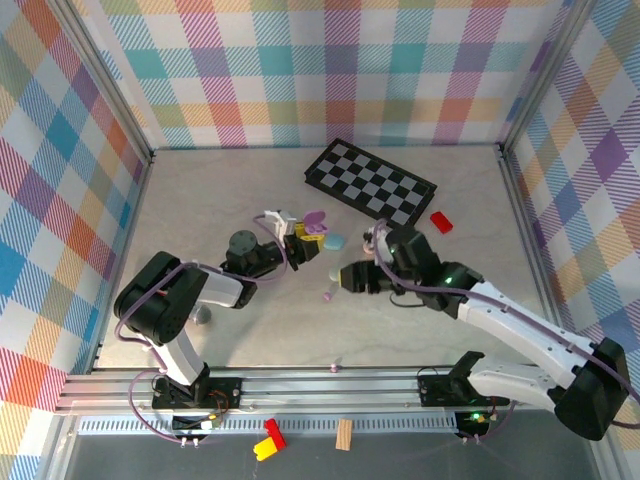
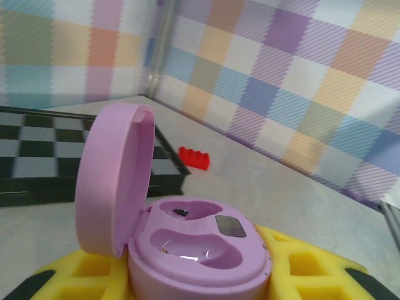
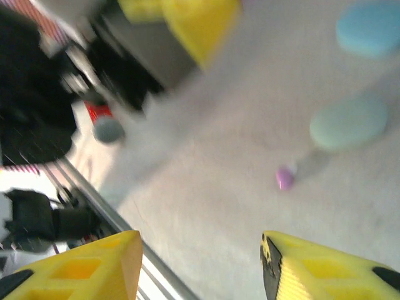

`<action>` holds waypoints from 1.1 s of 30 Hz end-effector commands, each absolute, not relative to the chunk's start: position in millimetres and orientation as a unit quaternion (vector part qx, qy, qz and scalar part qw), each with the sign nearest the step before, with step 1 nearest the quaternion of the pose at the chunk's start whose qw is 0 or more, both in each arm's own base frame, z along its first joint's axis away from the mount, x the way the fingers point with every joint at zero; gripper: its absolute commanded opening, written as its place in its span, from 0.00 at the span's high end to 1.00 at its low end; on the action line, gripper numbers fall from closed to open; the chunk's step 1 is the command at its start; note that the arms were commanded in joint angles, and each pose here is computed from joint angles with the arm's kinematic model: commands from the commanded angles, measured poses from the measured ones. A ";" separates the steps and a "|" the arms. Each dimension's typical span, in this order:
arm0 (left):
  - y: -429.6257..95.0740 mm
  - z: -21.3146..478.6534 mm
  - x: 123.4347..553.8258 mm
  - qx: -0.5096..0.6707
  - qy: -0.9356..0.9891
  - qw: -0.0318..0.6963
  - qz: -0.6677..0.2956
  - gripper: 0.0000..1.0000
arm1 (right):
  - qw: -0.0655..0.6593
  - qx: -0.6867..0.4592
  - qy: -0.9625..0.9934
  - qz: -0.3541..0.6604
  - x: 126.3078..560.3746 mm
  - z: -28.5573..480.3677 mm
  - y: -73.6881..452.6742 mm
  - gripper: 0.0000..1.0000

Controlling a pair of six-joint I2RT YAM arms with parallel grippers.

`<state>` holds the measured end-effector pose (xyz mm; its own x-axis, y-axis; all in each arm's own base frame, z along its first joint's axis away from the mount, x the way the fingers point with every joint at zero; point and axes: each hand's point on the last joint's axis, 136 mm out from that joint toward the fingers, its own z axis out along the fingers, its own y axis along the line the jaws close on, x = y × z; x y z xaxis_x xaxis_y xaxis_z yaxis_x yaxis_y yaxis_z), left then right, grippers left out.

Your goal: Insert wireless bluetooth earbuds into charging case

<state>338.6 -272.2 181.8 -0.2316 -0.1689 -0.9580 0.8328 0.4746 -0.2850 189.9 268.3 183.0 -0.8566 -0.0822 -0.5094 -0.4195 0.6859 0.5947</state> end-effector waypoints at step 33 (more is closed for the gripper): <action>-235.2 217.5 340.5 0.237 0.619 0.610 -0.434 0.70 | -0.105 -0.135 0.974 0.150 51.3 17.9 303.7 0.76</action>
